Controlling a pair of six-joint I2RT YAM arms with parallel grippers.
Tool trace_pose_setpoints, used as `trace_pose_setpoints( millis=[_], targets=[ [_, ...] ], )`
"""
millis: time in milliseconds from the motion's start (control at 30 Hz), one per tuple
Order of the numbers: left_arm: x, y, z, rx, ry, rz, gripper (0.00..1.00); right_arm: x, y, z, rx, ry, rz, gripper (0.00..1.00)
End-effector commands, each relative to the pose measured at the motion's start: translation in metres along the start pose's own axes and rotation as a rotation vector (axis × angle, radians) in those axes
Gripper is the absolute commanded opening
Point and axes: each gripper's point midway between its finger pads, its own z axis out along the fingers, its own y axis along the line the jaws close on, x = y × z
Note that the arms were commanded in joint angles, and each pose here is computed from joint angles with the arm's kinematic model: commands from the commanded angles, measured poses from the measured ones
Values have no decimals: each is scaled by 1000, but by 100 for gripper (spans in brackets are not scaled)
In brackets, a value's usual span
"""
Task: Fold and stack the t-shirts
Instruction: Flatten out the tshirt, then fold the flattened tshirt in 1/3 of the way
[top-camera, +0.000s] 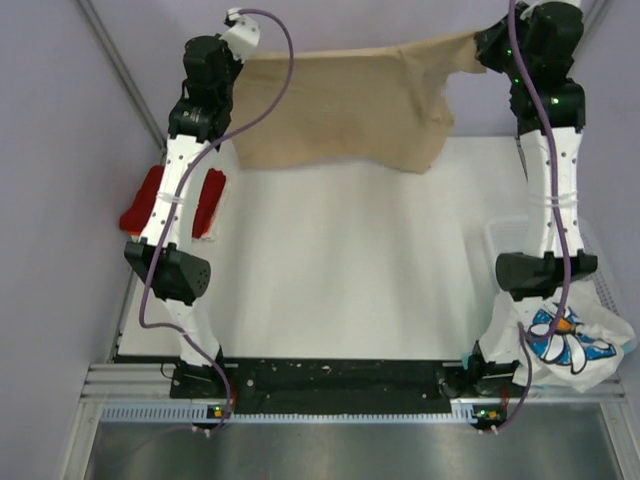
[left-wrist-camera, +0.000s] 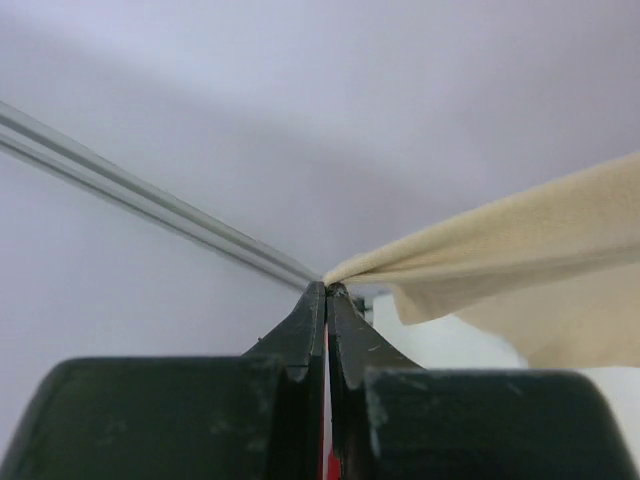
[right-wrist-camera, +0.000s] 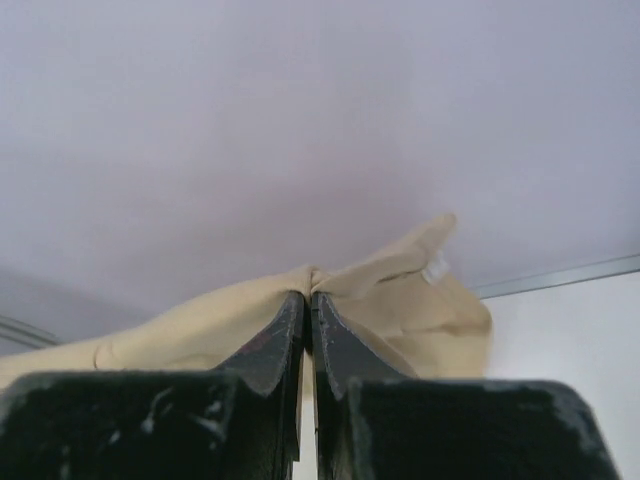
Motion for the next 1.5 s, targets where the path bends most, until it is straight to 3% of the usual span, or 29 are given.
trace_pose_setpoints(
  millis=[0, 133, 267, 433, 567, 667, 767, 933, 1167, 1467],
  targets=[
    [-43, 49, -28, -93, -126, -25, 0, -65, 7, -66, -18, -168, -86, 0],
    [-18, 12, -40, 65, -77, 28, 0, -29, -11, -99, 24, -68, -148, 0],
    [27, -33, -69, 263, 5, 143, 0, 49, -44, -135, 77, 157, -165, 0],
    [137, -117, -115, 604, 228, 312, 0, 175, -86, -196, 155, 511, -91, 0],
    [227, -178, -163, 848, 409, 400, 0, 290, -85, -250, 126, 838, 40, 0],
    [280, -200, -196, 960, 526, 445, 0, 363, -86, -292, 158, 1092, 42, 0],
    [314, -210, -221, 1034, 615, 477, 0, 404, -89, -320, 201, 1232, 36, 0],
    [346, -217, -252, 1112, 681, 504, 0, 417, -117, -324, 331, 1197, 14, 0],
    [349, -217, -280, 1193, 699, 483, 0, 404, -127, -307, 387, 1103, 5, 0],
    [301, -200, -172, 807, 600, 419, 0, 359, -151, -208, 421, 881, -73, 0]
  ],
)
